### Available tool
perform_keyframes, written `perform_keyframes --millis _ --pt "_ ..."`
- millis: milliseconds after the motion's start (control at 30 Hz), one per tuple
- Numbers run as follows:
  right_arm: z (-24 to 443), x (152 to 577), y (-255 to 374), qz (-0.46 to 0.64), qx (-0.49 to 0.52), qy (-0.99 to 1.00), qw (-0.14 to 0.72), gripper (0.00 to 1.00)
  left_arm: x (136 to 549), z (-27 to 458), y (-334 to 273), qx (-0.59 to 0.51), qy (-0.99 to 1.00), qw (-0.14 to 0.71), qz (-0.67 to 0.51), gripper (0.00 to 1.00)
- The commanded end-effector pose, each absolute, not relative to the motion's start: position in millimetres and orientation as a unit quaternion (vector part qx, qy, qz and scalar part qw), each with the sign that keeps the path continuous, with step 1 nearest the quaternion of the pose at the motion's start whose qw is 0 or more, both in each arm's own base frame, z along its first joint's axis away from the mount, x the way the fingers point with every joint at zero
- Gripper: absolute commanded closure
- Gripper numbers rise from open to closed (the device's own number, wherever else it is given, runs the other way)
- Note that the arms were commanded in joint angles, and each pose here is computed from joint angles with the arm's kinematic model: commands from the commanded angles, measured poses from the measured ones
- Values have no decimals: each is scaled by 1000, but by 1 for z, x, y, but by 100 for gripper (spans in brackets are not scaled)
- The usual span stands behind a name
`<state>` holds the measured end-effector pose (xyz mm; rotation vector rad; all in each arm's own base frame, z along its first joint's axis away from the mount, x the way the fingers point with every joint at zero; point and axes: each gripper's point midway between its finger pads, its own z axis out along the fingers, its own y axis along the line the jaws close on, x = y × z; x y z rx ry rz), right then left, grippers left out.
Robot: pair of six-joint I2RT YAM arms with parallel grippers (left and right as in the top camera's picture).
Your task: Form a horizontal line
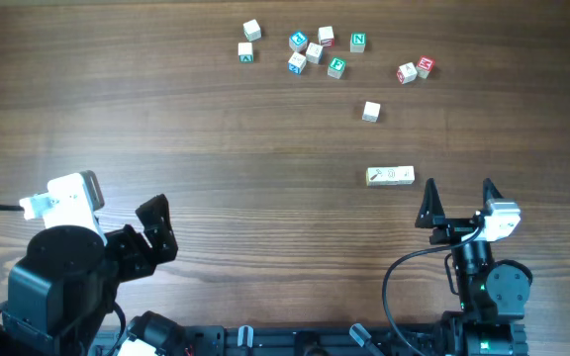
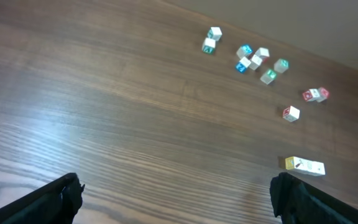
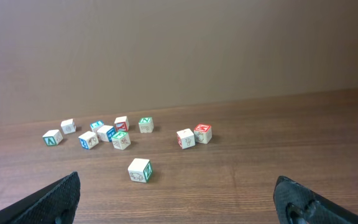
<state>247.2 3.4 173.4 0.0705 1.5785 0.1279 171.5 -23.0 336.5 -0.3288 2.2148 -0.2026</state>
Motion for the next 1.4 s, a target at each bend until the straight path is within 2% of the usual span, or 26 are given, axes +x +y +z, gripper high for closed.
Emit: perform_keyframes --millis 0,300,467,600,833,1067,1200,1367 --pt "176 247 2 48 29 705 707 0 183 338 -18 -144 876 455 -65 0" --pt "176 247 2 47 28 705 707 0 228 299 -10 -213 840 492 -82 0" --pt "176 247 2 48 29 705 707 0 220 263 6 -237 808 532 -88 0" --pt "176 247 2 48 29 705 707 0 216 243 8 -200 792 572 -78 0" --pt "176 247 2 48 29 705 707 0 231 213 5 -192 741 634 -108 0" --pt "176 247 2 48 29 705 707 0 233 177 7 -196 733 642 -110 0" --pt "175 247 2 47 28 706 706 0 234 170 11 -201 727 647 -108 0" --pt "175 247 2 47 28 706 706 0 236 187 11 -196 703 674 -114 0"
